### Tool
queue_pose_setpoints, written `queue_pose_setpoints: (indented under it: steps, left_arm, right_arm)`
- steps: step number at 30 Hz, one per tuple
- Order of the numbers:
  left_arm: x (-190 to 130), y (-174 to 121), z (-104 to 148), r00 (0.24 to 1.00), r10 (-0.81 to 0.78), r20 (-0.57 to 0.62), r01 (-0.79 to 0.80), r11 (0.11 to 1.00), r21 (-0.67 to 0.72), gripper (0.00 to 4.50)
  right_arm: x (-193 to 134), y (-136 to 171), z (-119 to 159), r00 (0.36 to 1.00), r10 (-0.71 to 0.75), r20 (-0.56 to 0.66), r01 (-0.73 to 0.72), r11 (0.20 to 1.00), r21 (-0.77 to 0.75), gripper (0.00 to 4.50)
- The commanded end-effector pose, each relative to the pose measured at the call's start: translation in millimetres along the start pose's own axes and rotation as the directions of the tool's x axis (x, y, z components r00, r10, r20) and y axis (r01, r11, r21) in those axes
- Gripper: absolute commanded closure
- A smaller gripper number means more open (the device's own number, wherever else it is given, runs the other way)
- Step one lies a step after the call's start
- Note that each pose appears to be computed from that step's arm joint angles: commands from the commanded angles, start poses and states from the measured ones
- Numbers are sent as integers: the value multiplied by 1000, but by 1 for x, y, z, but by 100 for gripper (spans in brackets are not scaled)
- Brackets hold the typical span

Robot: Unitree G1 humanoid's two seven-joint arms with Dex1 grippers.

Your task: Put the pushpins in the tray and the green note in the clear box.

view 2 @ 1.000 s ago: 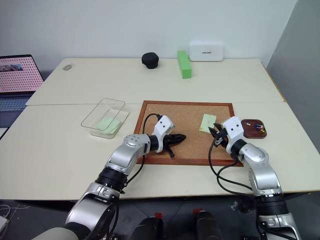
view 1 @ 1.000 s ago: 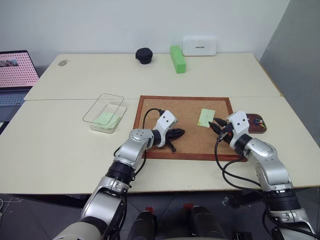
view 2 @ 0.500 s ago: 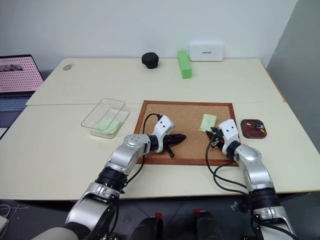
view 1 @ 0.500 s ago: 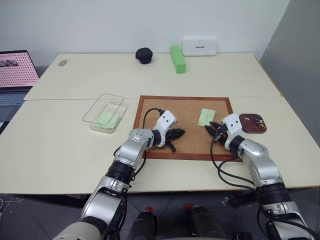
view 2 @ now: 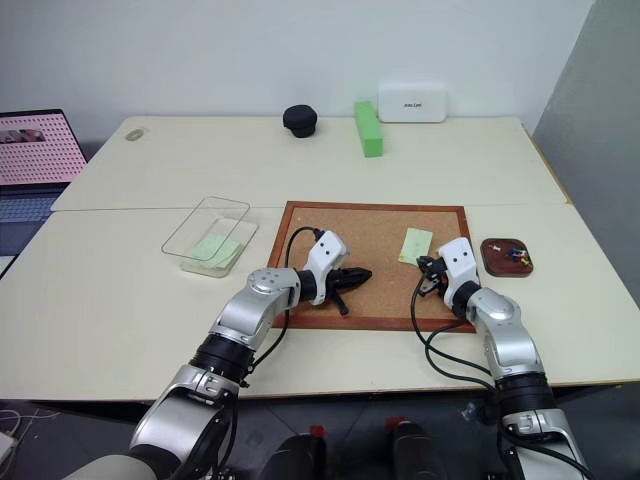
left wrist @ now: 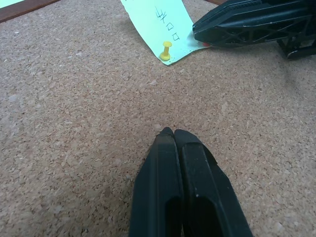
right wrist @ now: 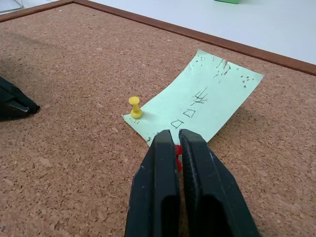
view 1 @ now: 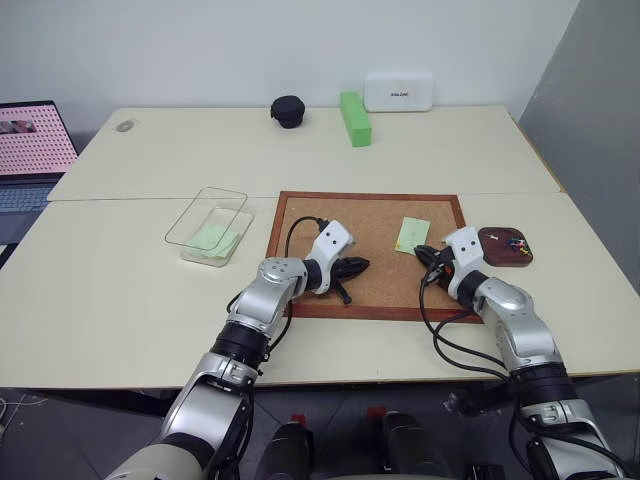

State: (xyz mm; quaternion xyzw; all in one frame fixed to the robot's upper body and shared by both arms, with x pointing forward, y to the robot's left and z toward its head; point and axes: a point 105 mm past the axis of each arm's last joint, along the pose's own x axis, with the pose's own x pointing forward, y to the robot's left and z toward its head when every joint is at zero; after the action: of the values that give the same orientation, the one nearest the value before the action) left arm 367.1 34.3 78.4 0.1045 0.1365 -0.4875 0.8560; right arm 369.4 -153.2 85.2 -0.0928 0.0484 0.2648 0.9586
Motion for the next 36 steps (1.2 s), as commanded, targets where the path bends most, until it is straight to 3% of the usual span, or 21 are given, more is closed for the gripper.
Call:
queue_pose_setpoints:
  steps: [1, 9, 17, 20, 25, 31, 35, 36]
  left_arm:
    - [2, -6, -22, 997, -21, -80, 19, 999, -32, 450]
    - [1, -7, -23, 996, -23, -83, 20, 999, -35, 450]
    - [1, -8, -23, 996, -25, -84, 22, 999, -37, 450]
    - [2, -8, -22, 996, -26, -83, 23, 999, -37, 450]
    - [2, -8, -22, 996, -28, -84, 25, 999, -33, 450]
    - [2, -7, -21, 996, -24, -83, 22, 999, -27, 450]
    - [3, -7, -20, 997, -23, -80, 21, 999, -29, 450]
    - [3, -7, -20, 997, -23, -79, 21, 999, -29, 450]
  right_arm:
    - [-3, -6, 13, 999, -21, 48, 21, 1000, 0, 432]
    - [-13, -3, 47, 980, 5, 199, -13, 999, 36, 432]
    - [-23, -11, 61, 969, -48, 244, 41, 999, 34, 432]
    - [-27, -35, 54, 963, -183, 197, 189, 982, -13, 432]
    - [-45, -89, 35, 887, -453, 96, 462, 862, -207, 432]
    - [-54, -105, 31, 863, -498, 85, 490, 787, -375, 432]
    - [-56, -109, 25, 857, -511, 66, 490, 770, -408, 432]
    - [-56, -109, 24, 856, -513, 61, 490, 768, -413, 393]
